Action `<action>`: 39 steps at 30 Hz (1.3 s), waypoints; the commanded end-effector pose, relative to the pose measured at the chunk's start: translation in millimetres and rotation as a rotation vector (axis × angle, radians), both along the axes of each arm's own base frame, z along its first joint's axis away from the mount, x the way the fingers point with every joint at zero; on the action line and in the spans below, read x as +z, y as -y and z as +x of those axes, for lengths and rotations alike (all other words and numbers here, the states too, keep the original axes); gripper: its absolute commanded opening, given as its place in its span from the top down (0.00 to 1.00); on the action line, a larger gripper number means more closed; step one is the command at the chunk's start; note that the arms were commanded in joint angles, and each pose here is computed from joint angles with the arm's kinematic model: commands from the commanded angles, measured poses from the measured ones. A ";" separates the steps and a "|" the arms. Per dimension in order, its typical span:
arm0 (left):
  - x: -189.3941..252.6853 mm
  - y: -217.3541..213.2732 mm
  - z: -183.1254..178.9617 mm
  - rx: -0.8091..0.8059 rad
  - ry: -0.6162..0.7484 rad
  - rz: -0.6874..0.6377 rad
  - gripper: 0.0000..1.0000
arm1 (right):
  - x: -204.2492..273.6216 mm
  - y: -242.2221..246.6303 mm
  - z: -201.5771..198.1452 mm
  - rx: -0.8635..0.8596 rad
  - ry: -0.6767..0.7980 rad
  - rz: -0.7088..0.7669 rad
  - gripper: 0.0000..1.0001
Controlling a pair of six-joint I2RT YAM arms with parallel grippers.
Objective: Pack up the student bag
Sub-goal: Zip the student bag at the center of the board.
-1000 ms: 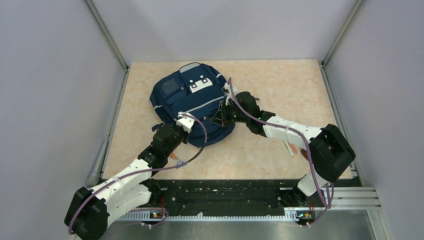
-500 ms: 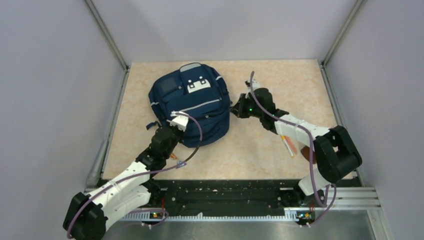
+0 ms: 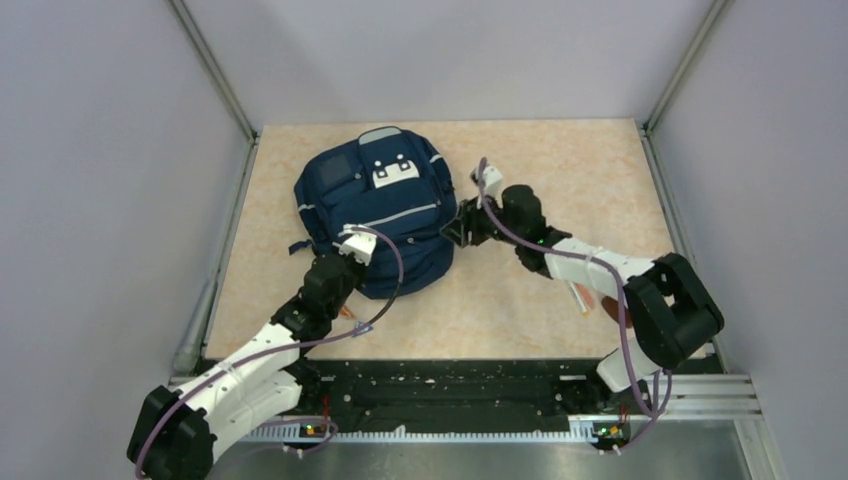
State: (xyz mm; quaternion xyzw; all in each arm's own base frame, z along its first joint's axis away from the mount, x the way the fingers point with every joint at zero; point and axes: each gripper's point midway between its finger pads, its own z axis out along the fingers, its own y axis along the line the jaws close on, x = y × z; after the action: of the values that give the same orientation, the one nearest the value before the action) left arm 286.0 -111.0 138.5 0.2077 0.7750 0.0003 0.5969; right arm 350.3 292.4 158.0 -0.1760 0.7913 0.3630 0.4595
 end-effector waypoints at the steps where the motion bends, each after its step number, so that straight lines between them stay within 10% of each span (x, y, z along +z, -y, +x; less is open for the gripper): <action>1: 16.2 4.4 8.3 0.017 0.021 -0.056 1.00 | 21.1 -39.0 -40.9 0.208 0.274 -0.043 0.50; 24: 27.4 -1.3 5.1 0.039 0.059 -0.084 1.00 | -3.4 -96.8 -44.1 0.240 0.480 -0.282 0.51; 32: 27.0 -11.1 7.3 0.100 0.062 -0.076 1.00 | -6.0 -94.2 -34.9 0.191 0.453 -0.327 0.99; 39: 30.6 -39.1 7.8 0.257 0.090 -0.064 1.00 | -16.1 -75.4 -36.8 0.186 0.361 -0.372 1.00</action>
State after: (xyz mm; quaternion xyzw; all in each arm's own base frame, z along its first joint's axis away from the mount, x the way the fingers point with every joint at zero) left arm 283.7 -105.6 135.7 0.1847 0.7847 0.0039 0.5917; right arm 302.7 378.3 122.0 -0.4145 0.7168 0.2271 0.5126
